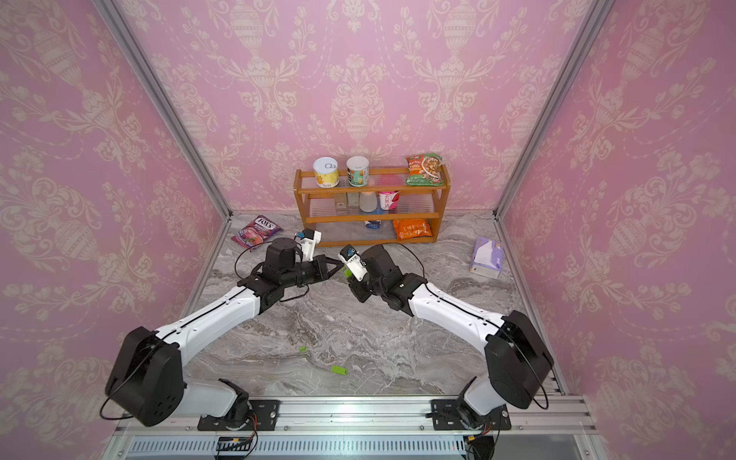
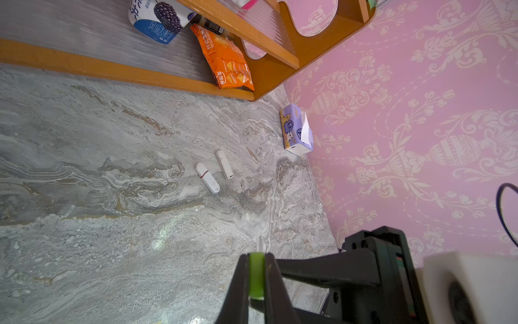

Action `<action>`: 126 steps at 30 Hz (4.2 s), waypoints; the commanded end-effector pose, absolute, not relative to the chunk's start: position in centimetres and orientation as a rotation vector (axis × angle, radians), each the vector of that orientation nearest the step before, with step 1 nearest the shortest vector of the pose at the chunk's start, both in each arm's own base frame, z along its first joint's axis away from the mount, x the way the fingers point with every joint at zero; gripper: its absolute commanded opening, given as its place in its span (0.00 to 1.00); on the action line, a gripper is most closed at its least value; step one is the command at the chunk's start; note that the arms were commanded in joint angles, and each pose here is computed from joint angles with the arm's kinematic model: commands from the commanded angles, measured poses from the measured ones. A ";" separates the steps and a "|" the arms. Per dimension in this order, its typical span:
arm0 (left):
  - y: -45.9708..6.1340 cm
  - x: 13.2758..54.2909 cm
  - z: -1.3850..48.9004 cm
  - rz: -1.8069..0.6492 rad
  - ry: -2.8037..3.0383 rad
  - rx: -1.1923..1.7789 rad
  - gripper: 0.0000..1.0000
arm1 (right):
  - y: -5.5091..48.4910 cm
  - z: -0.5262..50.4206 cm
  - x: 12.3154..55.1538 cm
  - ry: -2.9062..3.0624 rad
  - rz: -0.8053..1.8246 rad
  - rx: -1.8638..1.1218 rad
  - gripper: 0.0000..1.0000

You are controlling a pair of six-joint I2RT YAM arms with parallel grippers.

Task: Close the usb drive cover
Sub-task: Close the cover of the USB drive.

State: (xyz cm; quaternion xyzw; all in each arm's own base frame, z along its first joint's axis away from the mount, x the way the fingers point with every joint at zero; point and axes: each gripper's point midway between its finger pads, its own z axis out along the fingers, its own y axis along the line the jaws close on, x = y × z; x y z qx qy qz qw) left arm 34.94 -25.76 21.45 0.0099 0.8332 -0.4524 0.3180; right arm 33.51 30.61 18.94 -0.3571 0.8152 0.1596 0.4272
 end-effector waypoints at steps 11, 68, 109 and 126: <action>-29.2 31.9 17.1 -1.206 2.440 0.179 0.00 | 33.5 26.3 36.6 1.763 0.336 -0.912 0.00; -33.5 26.1 14.4 -1.163 2.398 0.777 0.08 | 28.1 36.7 36.3 1.342 0.463 -0.573 0.00; -34.7 23.2 9.7 -1.222 2.603 0.909 0.06 | 26.6 39.7 32.6 1.176 0.425 -0.648 0.00; -35.0 24.5 11.0 -1.231 2.431 0.797 0.12 | 25.9 42.2 32.1 1.054 0.463 -0.500 0.00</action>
